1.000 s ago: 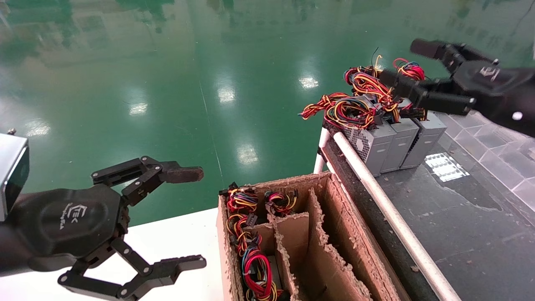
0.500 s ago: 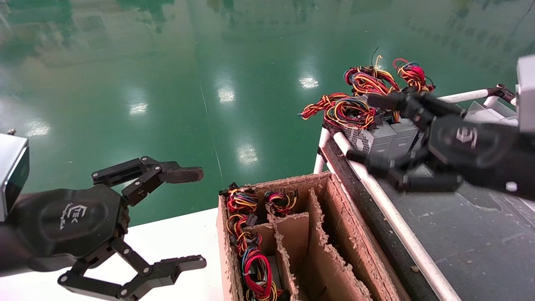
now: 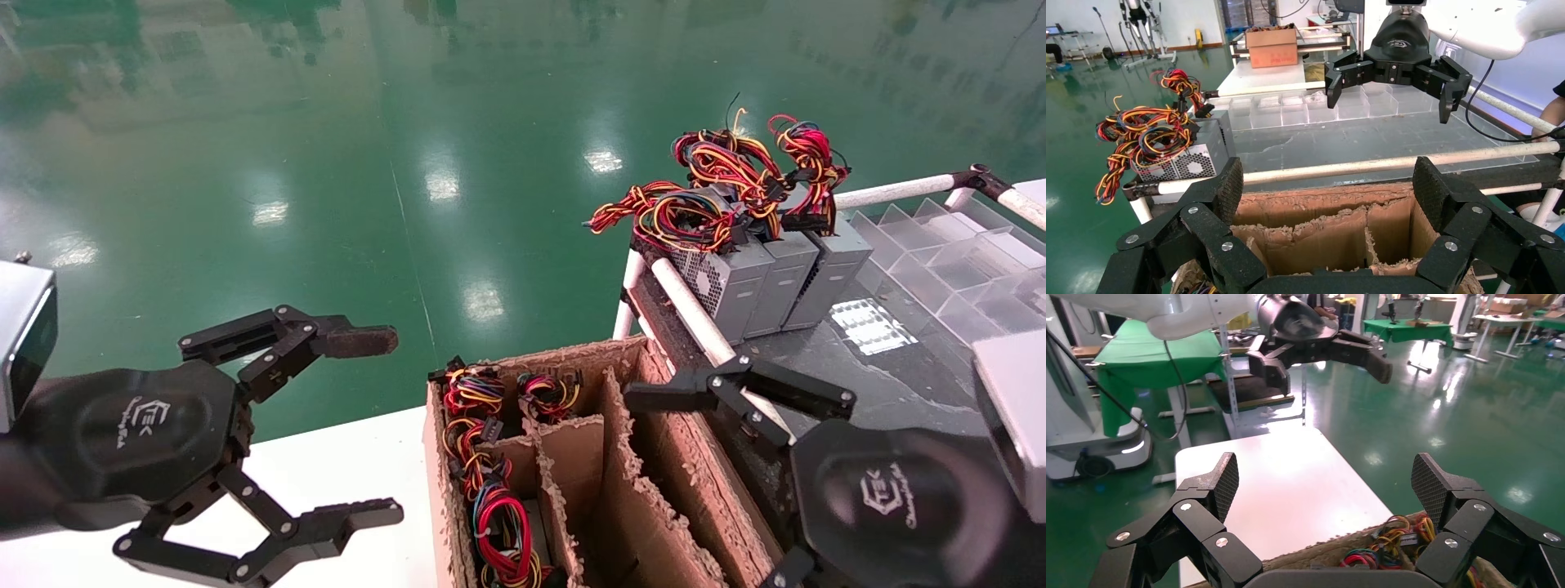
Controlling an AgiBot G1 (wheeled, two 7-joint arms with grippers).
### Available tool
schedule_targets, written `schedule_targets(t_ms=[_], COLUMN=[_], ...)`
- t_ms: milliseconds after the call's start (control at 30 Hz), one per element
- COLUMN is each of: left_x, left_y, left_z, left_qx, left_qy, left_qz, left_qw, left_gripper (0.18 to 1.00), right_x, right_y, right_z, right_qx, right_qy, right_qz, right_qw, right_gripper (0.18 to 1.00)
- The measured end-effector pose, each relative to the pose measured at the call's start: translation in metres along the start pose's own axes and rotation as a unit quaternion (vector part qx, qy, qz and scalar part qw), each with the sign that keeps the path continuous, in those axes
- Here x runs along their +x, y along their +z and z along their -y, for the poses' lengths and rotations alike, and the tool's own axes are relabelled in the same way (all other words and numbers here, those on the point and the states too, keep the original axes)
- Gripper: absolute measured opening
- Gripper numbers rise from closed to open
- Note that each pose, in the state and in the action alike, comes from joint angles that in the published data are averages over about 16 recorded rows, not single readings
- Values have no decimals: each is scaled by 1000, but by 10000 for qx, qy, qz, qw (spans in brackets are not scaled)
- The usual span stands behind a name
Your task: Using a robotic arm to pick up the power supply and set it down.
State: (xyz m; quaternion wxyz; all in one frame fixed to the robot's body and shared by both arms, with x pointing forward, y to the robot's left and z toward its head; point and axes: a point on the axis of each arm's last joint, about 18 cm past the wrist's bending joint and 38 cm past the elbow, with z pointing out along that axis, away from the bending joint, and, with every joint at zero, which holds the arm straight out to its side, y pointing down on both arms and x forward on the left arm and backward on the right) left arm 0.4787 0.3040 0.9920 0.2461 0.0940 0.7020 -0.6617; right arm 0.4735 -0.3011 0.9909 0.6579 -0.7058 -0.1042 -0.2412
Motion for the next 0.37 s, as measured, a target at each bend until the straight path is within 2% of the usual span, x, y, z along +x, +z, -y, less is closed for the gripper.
schedule_targets(t_ms=[367], left_x=[0], left_y=[0], left_z=[0], left_qx=[0], left_qy=[0], left_qz=[1], left_qw=[10000], left_gripper=[1001], right_x=[-8], right_y=[2], right_z=[0], right_qx=[-12], right_qy=[16], right_qz=[129], right_qw=[9999], right_gripper=[1001])
